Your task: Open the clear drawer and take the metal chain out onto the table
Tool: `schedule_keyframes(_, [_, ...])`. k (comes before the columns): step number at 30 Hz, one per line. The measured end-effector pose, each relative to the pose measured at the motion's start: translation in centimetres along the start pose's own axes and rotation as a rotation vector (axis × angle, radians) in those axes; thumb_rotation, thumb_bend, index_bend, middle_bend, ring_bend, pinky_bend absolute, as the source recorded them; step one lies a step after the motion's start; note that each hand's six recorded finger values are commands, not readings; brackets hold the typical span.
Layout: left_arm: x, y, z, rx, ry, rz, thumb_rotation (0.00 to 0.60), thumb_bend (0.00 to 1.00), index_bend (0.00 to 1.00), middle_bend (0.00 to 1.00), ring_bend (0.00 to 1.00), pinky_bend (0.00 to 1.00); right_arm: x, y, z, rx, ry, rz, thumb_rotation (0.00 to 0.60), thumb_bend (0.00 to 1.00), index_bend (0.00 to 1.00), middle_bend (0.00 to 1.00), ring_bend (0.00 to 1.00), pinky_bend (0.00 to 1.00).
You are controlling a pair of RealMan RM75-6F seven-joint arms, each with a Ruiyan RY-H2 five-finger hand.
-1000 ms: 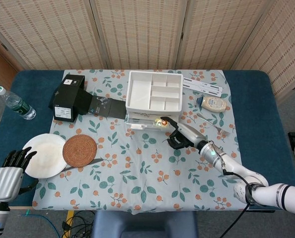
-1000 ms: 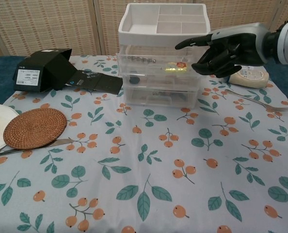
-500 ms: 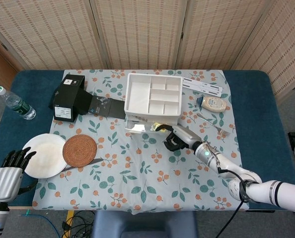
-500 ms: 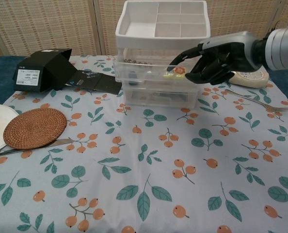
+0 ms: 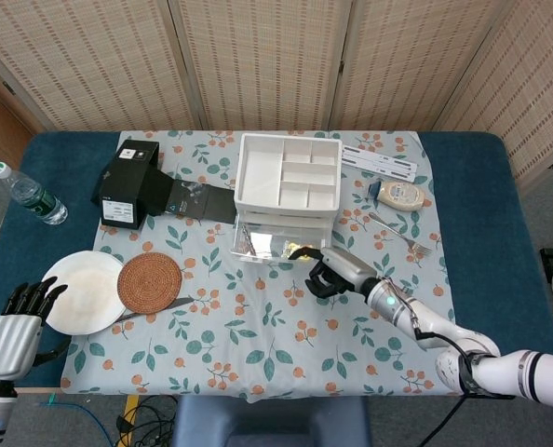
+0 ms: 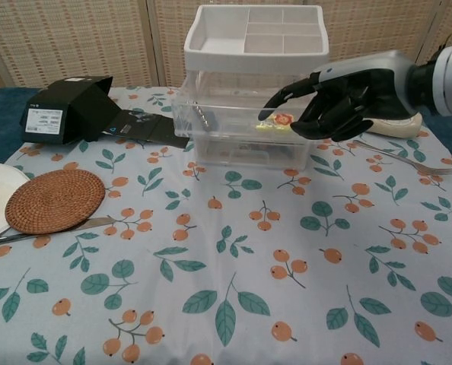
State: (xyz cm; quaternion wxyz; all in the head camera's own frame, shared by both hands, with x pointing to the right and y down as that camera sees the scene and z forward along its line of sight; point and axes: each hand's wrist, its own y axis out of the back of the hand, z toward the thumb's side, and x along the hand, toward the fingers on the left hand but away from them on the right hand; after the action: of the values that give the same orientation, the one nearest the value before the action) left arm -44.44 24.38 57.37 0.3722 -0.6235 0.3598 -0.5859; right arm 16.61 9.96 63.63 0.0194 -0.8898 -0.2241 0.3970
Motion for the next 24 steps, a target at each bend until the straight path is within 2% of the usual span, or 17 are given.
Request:
schedule_keyframes(15, [-0.1, 0.1, 0.1, 0.001, -0.002, 0.003, 0.600, 0.17, 0.16, 0.12, 0.12, 0.09, 1.9, -1.3, 0.1, 0.008, 0.021, 0.032, 0.600, 0.57, 0.22, 0.83, 0.98, 1.00])
schedule_keyframes(24, [-0.1, 0.2, 0.2, 0.002, -0.005, 0.005, 0.600, 0.17, 0.16, 0.12, 0.12, 0.09, 2.5, -0.6, 0.1, 0.008, 0.037, -0.005, 0.600, 0.57, 0.03, 0.82, 0.98, 1.00])
